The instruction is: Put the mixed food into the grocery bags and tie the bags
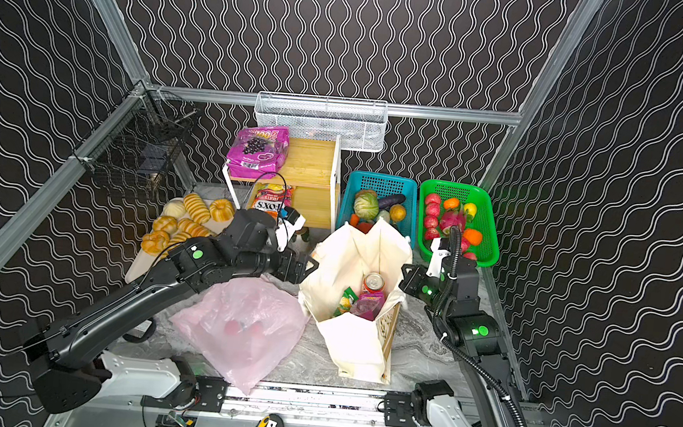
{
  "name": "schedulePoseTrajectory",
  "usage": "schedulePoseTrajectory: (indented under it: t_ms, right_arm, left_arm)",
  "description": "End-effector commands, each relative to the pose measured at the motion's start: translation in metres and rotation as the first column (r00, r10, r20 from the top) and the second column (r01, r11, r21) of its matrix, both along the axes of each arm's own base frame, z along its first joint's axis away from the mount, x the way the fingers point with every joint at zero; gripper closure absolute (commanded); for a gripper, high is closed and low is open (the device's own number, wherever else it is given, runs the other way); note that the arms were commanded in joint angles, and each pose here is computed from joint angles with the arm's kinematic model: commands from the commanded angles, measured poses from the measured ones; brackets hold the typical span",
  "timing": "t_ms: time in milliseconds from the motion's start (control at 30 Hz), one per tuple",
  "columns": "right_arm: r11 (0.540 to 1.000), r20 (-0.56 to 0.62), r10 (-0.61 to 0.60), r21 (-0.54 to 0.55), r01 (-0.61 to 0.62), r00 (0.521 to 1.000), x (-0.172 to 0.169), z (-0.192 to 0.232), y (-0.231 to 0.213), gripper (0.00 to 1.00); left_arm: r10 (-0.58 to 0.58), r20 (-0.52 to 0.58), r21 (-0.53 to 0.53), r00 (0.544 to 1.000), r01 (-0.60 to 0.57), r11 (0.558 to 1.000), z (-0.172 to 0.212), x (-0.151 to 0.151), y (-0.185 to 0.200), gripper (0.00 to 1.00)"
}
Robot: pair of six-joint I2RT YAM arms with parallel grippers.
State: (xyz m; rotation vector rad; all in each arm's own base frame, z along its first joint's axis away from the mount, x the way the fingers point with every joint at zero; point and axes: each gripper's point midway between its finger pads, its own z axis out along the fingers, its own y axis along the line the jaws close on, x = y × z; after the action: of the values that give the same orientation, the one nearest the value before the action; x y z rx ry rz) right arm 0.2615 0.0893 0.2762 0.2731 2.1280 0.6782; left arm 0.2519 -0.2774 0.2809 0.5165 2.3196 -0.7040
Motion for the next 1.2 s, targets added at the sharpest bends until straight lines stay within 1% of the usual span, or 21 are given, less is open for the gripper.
schedulePoseTrajectory:
  t_ms: [0,67,133,200,233,300,333,400,433,467,533,600,667,733,800,867,933,967,1067,1133,1167]
  right_arm:
    - [1.0,0.029,-0.005,0.011,0.004,1.0,0.003,0.008,0.0,0.97]
    - [1.0,0.028,-0.003,0.012,0.003,1.0,0.003,0.008,0.001,0.97]
    - [1.0,0.028,-0.004,0.014,0.004,1.0,0.003,0.008,0.001,0.97]
    - [1.0,0.029,-0.004,0.017,0.004,1.0,0.003,0.009,0.001,0.97]
    - [1.0,0.031,-0.006,0.018,0.005,1.0,0.002,0.01,0.0,0.97]
    - [1.0,0.029,-0.012,0.008,0.012,0.999,0.002,0.009,-0.001,0.97]
    - [1.0,0.034,-0.023,-0.006,0.023,0.999,0.002,0.01,-0.004,0.97]
    - [0.996,0.038,-0.077,-0.047,0.079,0.996,0.003,0.012,-0.016,0.97]
    - [0.989,0.042,-0.126,-0.076,0.129,0.991,0.004,0.014,-0.026,0.98]
    - [0.981,0.039,-0.156,-0.109,0.16,0.987,0.004,0.014,-0.033,1.0]
    - [0.96,0.062,-0.218,-0.167,0.225,0.974,0.006,0.031,-0.048,1.0]
    - [0.922,0.057,-0.312,-0.224,0.317,0.948,0.006,0.038,-0.068,1.0]
    - [0.881,0.076,-0.383,-0.27,0.389,0.921,0.007,0.047,-0.084,1.0]
    - [0.842,0.114,-0.435,-0.301,0.448,0.893,0.008,0.054,-0.097,1.0]
    - [0.797,0.151,-0.478,-0.338,0.5,0.865,0.009,0.058,-0.112,1.0]
    - [0.746,0.179,-0.528,-0.369,0.554,0.83,0.008,0.064,-0.129,1.0]
    - [0.684,0.213,-0.585,-0.387,0.618,0.782,0.006,0.071,-0.15,1.0]
    - [0.656,0.233,-0.607,-0.392,0.645,0.759,0.007,0.074,-0.161,1.0]
    - [0.595,0.27,-0.651,-0.398,0.698,0.709,0.012,0.074,-0.191,1.0]
    - [0.529,0.317,-0.684,-0.404,0.746,0.657,0.015,0.076,-0.211,1.0]
    - [0.504,0.337,-0.696,-0.401,0.765,0.634,0.015,0.077,-0.22,1.0]
  left_arm:
    - [0.002,-0.105,-0.012,0.994,-0.004,1.0,-0.022,-0.006,-0.006,0.13]
    - [-0.01,-0.144,-0.009,0.99,0.009,1.0,-0.035,-0.007,-0.011,0.17]
    - [-0.03,-0.161,-0.035,0.987,0.025,0.999,-0.042,-0.007,-0.019,0.21]
    - [-0.044,-0.17,-0.04,0.984,0.037,0.999,-0.047,-0.006,-0.024,0.34]
    - [-0.054,-0.173,-0.046,0.984,0.047,0.998,-0.048,-0.005,-0.028,0.44]
    - [-0.081,-0.167,-0.085,0.983,0.068,0.994,-0.042,-0.003,-0.037,0.78]
    - [-0.109,-0.155,-0.131,0.982,0.089,0.987,-0.032,-0.003,-0.046,0.98]
    - [-0.172,-0.116,-0.252,0.978,0.139,0.958,-0.006,-0.006,-0.065,1.0]
    - [-0.187,-0.09,-0.309,0.978,0.151,0.939,0.01,-0.007,-0.073,1.0]
    - [-0.197,-0.075,-0.344,0.977,0.16,0.925,0.024,-0.009,-0.082,1.0]
    - [-0.253,-0.033,-0.384,0.967,0.221,0.897,0.049,-0.018,-0.1,1.0]
    - [-0.299,0.006,-0.4,0.954,0.276,0.874,0.068,-0.027,-0.12,1.0]
    - [-0.343,0.034,-0.441,0.939,0.322,0.837,0.083,-0.037,-0.141,1.0]
    - [-0.371,0.022,-0.486,0.928,0.335,0.808,0.087,-0.04,-0.158,1.0]
    - [-0.373,-0.004,-0.521,0.928,0.317,0.792,0.086,-0.038,-0.171,1.0]
    - [-0.372,-0.009,-0.547,0.928,0.307,0.779,0.086,-0.038,-0.184,1.0]
    - [-0.382,0.004,-0.552,0.924,0.32,0.77,0.089,-0.042,-0.198,1.0]
    - [-0.385,0.008,-0.552,0.923,0.325,0.768,0.089,-0.042,-0.207,1.0]
    - [-0.386,0.014,-0.553,0.922,0.329,0.766,0.081,-0.037,-0.233,1.0]
    - [-0.35,-0.018,-0.552,0.937,0.282,0.785,0.067,-0.025,-0.252,1.0]
    - [-0.356,-0.008,-0.552,0.934,0.293,0.78,0.065,-0.025,-0.263,1.0]
